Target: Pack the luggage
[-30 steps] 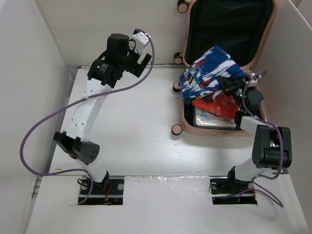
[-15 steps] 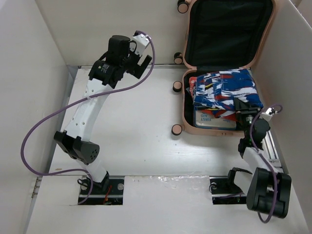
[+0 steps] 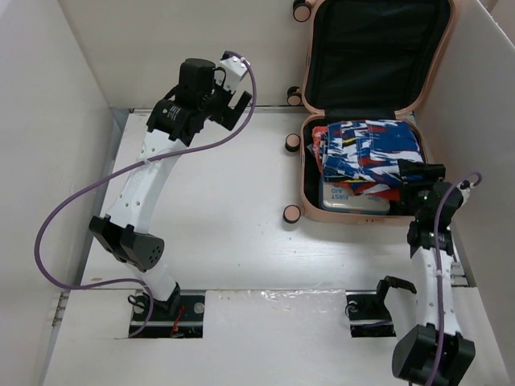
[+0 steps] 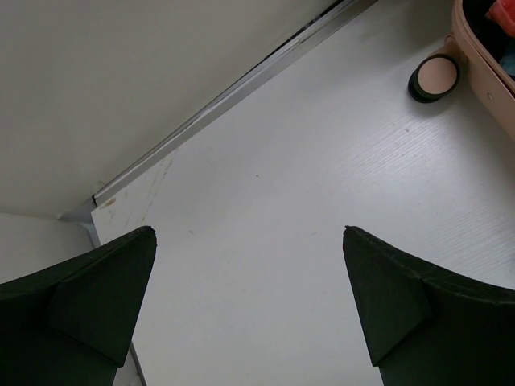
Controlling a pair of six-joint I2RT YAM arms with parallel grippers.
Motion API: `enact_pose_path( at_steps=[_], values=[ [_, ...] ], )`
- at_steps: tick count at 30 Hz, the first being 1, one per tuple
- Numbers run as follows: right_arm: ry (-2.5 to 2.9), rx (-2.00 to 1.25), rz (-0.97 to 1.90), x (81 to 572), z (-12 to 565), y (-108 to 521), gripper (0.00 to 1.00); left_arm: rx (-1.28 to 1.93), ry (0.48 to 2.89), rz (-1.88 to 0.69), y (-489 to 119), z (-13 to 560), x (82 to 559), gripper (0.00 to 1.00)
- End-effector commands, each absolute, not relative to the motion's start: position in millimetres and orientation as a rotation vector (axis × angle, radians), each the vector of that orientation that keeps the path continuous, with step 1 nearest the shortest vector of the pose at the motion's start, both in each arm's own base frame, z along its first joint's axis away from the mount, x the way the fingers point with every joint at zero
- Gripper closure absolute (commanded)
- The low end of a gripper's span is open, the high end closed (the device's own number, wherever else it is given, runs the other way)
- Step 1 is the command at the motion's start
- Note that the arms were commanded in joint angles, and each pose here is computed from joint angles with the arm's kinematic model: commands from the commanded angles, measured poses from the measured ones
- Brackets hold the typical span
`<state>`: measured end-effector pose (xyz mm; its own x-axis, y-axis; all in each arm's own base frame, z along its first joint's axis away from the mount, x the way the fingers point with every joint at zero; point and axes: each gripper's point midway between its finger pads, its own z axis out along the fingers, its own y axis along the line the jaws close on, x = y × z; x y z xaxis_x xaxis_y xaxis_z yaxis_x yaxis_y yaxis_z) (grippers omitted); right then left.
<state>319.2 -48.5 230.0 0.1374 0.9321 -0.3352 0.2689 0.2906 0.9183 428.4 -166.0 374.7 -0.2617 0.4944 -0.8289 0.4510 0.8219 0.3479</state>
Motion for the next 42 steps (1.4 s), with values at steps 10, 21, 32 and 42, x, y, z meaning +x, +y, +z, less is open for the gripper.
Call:
enact_pose_path(
  at_steps=[10,21,32,42],
  values=[
    [1.476,0.838,0.248,265.7,304.1,-67.5,0.00,0.703,1.892,-0.017,-171.6,374.6,422.9,0.00],
    [2.083,0.034,0.068,447.6,266.1,7.1,0.01,0.809,1.976,-0.177,-220.9,312.8,410.3,0.01],
    [2.370,-0.038,-0.045,458.6,146.0,18.7,0.04,0.813,2.070,-0.345,-297.8,244.0,416.1,0.05],
    [2.120,0.136,-0.171,466.3,279.5,-91.9,0.01,0.761,2.062,-0.571,-396.3,216.9,439.6,0.06]
  ],
)
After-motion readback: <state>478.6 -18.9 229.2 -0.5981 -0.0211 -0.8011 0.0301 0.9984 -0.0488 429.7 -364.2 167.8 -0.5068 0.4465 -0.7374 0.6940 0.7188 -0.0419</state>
